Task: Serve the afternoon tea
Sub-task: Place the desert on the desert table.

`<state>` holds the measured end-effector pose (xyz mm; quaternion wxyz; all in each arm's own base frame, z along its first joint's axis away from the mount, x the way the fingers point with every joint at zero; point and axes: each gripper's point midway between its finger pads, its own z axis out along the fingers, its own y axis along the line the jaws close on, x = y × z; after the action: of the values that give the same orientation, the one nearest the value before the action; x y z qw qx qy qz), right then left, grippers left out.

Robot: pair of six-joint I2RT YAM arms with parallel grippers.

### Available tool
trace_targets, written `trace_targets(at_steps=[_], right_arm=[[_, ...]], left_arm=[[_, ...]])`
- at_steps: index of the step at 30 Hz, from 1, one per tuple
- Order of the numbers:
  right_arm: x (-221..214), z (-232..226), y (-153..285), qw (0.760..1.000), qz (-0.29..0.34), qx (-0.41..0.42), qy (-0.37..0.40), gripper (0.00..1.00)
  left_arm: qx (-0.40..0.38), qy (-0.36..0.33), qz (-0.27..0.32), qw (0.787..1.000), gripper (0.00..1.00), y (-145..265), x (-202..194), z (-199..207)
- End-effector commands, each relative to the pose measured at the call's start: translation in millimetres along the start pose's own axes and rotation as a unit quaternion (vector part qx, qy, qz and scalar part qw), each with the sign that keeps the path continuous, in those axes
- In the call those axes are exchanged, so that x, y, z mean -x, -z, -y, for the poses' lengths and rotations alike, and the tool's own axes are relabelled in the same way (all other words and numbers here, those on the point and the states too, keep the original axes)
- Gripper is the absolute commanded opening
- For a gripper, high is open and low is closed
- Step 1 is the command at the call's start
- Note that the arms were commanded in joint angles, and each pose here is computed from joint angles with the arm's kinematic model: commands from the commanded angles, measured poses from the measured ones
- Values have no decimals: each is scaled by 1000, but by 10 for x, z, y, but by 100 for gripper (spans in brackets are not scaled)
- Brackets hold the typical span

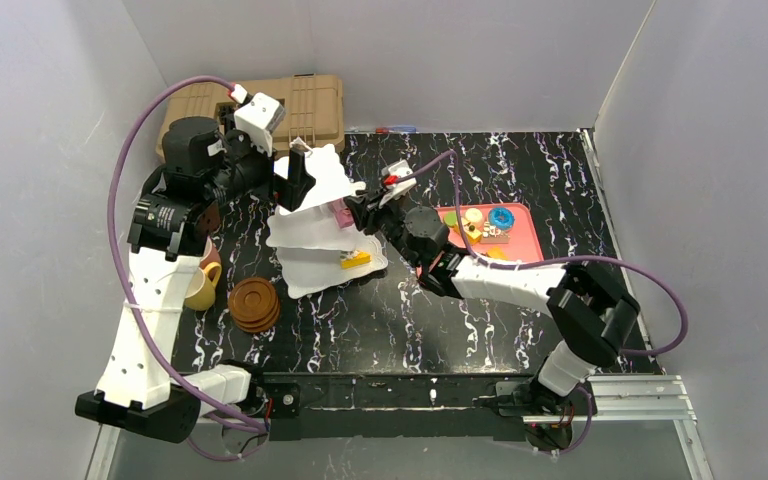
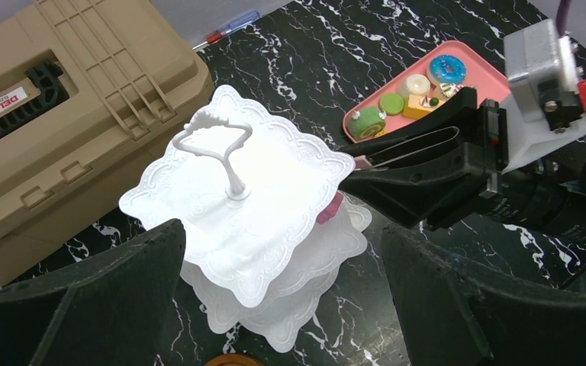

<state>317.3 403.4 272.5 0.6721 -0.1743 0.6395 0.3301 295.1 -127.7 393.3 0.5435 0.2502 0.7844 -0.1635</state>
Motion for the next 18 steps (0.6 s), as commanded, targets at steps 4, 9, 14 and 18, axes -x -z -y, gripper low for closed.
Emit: trace_targets(at_steps=[4,9,14,18], right_arm=[[248,-50,-128,998,61,-5,-28,32],[217,-7,-84,998,61,-12,-28,49],[265,5,-50,997,65,-15,-29,61],[304,12,-27,997,67,-15,-30,60]], left_arm=[[-3,-8,21,1000,98,166,100,49],[-5,-7,21,1000,98,160,93,55],[-6,-5,22,1000,98,155,105,59],[-6,-4,24,1000,98,157,119,60]])
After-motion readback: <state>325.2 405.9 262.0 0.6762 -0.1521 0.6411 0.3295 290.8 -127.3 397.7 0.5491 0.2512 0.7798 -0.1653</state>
